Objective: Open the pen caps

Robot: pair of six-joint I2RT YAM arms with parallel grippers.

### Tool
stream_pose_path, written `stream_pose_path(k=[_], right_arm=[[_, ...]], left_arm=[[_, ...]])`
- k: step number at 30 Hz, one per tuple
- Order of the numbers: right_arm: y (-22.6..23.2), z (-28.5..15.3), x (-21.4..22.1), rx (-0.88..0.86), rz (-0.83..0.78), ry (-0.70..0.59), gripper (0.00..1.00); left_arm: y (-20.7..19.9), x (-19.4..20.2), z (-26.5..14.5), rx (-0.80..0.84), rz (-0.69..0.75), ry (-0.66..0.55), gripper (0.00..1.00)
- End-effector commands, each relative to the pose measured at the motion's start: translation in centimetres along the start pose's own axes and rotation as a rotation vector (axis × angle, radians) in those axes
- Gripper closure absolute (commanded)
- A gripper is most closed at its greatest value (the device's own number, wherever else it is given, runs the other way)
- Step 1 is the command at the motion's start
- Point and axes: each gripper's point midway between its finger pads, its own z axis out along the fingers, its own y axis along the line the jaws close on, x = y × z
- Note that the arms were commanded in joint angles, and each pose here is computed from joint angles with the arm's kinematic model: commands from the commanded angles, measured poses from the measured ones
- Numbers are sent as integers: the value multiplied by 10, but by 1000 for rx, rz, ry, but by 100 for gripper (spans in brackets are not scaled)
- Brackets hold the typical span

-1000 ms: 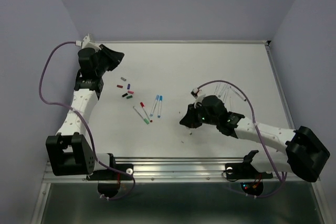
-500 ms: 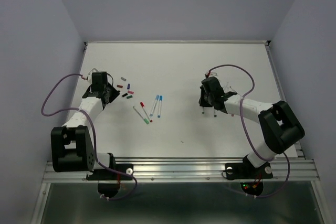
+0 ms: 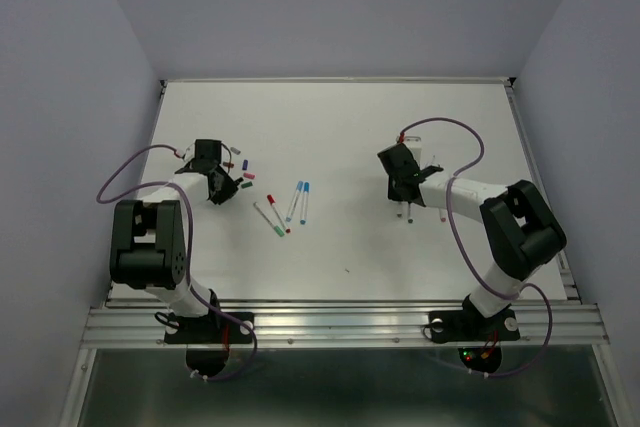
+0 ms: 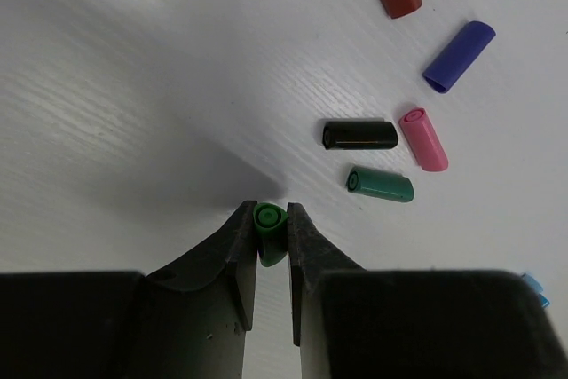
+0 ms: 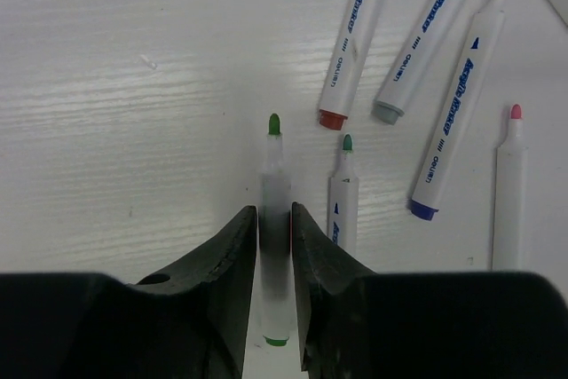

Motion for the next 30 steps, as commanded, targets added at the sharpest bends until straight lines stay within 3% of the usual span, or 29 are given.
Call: stream_pose_path(k=[1,5,10,12,13,14,18,21,27,29,30], right_arm=[[-9,0,-19,80,13,-33,67],[-3,-8,-29,42,24,-52,55],[7,-23,-48,-31,18,-88,33],[15,-32,-54,-93,1,-100,19],[20,-35,-58,-125,-9,-113,5],[24,-38,-59,-153,-19,-116,0],[49,-50,-57,-313,-51,-91,0],[72,-62,-52,-396,-75,-94,0],[129,-82,-36,-500,-151,-86,0],[157,-85,-32,-528,-165,-78,0],[167,-87,-31,-538,-168,-77,0]], left_arm=[[-16,-10,2,15,21,-24,91],[-20,-9,4,17,23,-21,88],[-27,-9,6,25,33,-20,73],[-31,-9,6,31,38,-20,66],[-31,-9,6,29,40,-18,63],[-31,-8,6,29,40,-16,62],[-34,-9,1,39,50,-21,42],[-35,-13,-11,43,50,-50,34],[-39,-15,-30,75,45,-73,33],[-44,-17,-41,99,42,-92,30],[-46,-18,-45,107,43,-98,23]])
